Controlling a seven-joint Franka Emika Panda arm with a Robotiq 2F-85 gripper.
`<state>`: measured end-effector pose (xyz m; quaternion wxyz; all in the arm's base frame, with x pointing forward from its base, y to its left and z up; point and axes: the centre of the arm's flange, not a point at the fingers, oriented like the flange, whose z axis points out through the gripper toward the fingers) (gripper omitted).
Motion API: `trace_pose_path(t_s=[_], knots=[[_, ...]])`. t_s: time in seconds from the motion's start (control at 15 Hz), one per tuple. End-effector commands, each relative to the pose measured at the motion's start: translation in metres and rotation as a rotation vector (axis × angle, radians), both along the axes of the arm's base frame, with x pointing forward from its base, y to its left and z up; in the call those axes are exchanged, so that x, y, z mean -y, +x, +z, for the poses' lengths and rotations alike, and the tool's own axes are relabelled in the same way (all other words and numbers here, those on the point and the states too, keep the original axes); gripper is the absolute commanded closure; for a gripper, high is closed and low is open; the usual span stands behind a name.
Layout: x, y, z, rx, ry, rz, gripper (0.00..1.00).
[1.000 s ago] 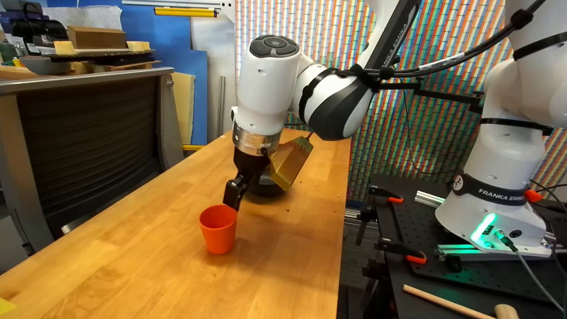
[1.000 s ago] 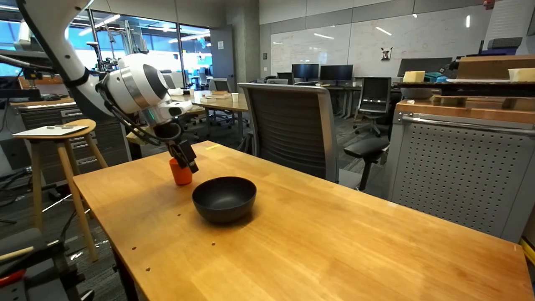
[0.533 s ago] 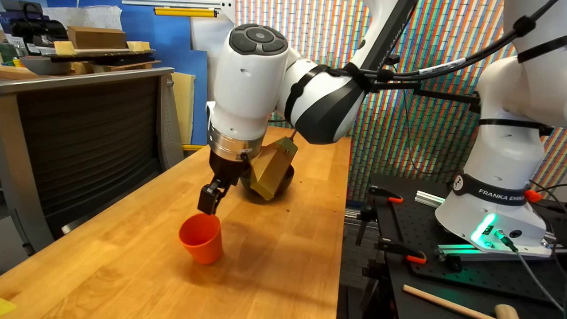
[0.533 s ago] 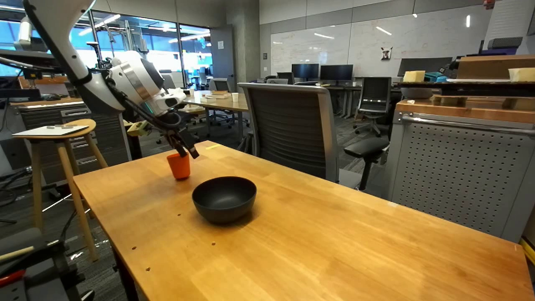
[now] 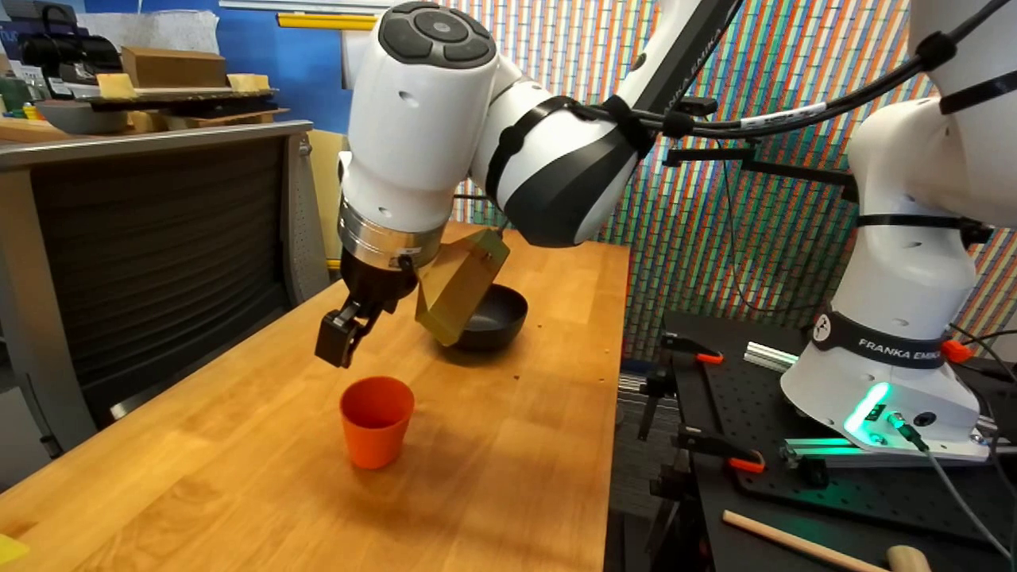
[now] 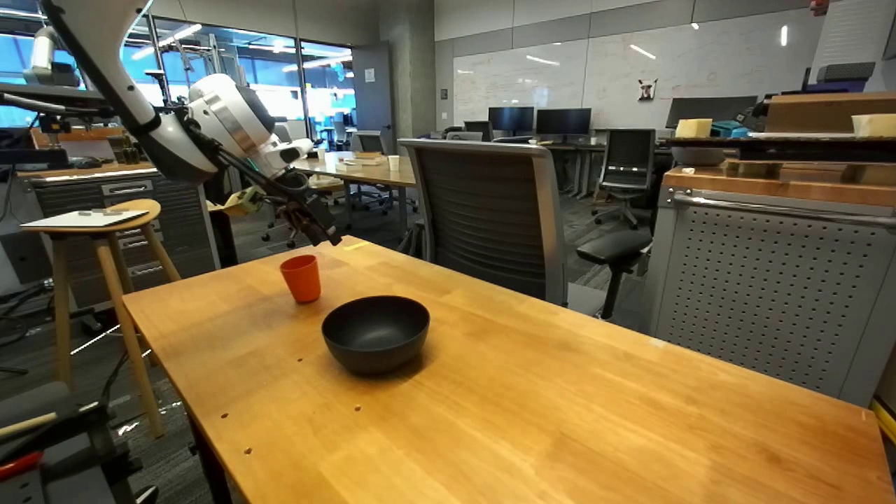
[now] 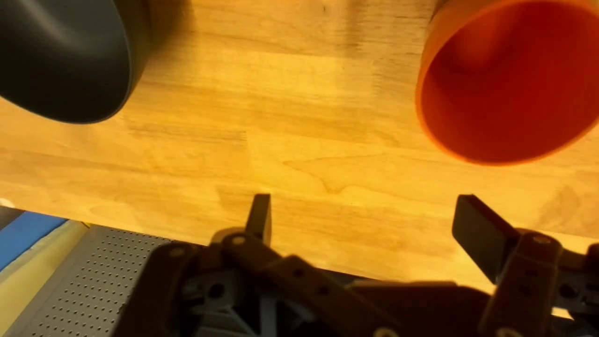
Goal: Put the orange cup inside the black bowl
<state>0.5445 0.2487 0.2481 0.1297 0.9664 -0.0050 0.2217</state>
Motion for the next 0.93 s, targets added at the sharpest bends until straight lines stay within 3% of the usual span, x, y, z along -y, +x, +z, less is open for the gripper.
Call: trace_pose_path(t_s=[0.0,0.47,0.53,0.6,0.87], knots=[[0.001,0.007,-0.006,-0.012,-0.018,-0.018,0.0],[0.015,-0.003,-0.081,-0.228,-0.002,-0.076,0.0],[0.018,-0.005,-0.096,-0.253,0.011,-0.074,0.25],[0.019,-0.008,-0.106,-0.287,0.014,-0.072,0.28],[0.015,-0.006,-0.104,-0.34,0.06,-0.07,0.57]])
